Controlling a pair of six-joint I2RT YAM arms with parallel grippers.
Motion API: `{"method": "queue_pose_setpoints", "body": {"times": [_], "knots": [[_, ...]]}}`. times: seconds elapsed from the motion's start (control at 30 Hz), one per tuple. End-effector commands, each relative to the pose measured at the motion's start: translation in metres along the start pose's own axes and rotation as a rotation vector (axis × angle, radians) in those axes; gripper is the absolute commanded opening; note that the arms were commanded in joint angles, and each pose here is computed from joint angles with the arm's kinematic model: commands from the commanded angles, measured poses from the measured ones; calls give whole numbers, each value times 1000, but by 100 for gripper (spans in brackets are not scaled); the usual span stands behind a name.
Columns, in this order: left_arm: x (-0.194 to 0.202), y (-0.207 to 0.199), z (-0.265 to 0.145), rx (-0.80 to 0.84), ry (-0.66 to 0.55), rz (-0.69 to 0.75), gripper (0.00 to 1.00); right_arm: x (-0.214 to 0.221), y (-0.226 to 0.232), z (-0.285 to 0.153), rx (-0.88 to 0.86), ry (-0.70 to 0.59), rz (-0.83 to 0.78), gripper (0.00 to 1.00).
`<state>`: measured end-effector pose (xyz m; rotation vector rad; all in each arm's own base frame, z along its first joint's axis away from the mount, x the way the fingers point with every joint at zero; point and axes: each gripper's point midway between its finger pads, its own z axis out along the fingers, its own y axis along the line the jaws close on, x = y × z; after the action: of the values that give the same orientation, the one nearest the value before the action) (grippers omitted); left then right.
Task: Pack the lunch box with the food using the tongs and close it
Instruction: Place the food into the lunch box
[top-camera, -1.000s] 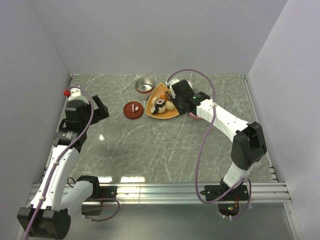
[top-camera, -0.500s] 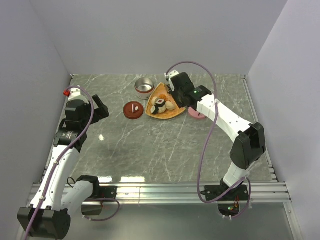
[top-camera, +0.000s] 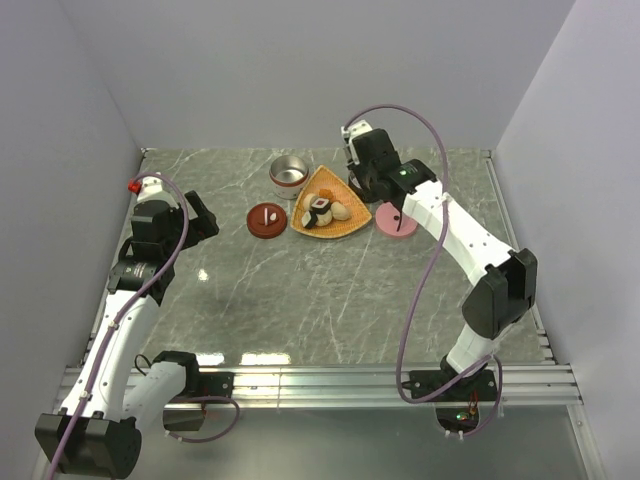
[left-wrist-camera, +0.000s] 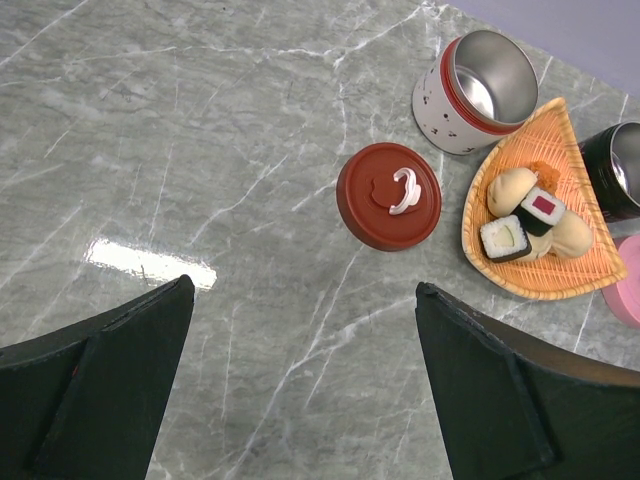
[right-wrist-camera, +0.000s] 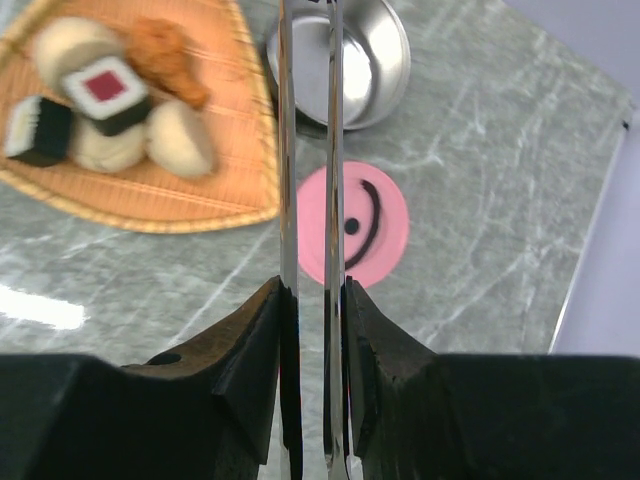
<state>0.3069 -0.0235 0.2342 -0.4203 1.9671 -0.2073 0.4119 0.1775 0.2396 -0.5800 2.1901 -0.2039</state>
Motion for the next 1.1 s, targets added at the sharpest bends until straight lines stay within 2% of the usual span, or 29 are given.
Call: {"method": "queue_pose_setpoints", "body": {"times": [0.0,0.3,0.4,0.57,0.83,1.07], "knots": [[-11,-5,-2,27,-41,10,100,-3,-35,-10,86,-23,65,21],[-11,-5,-2,28,-42,5,99,28,-53,4,87,63,133,25],[-12,-6,-3,32,-44,6,100,34,-50,7,86,77,142,37],[-10,-6,-3,33,-40,2,100,38,-47,11,77,80,153,45],[-11,-5,-5,32,-44,3,100,34,-48,6,66,56,172,47],[-11,-6,-4,34,-44,0,99,18,-40,-20,-9,-6,210,46]]}}
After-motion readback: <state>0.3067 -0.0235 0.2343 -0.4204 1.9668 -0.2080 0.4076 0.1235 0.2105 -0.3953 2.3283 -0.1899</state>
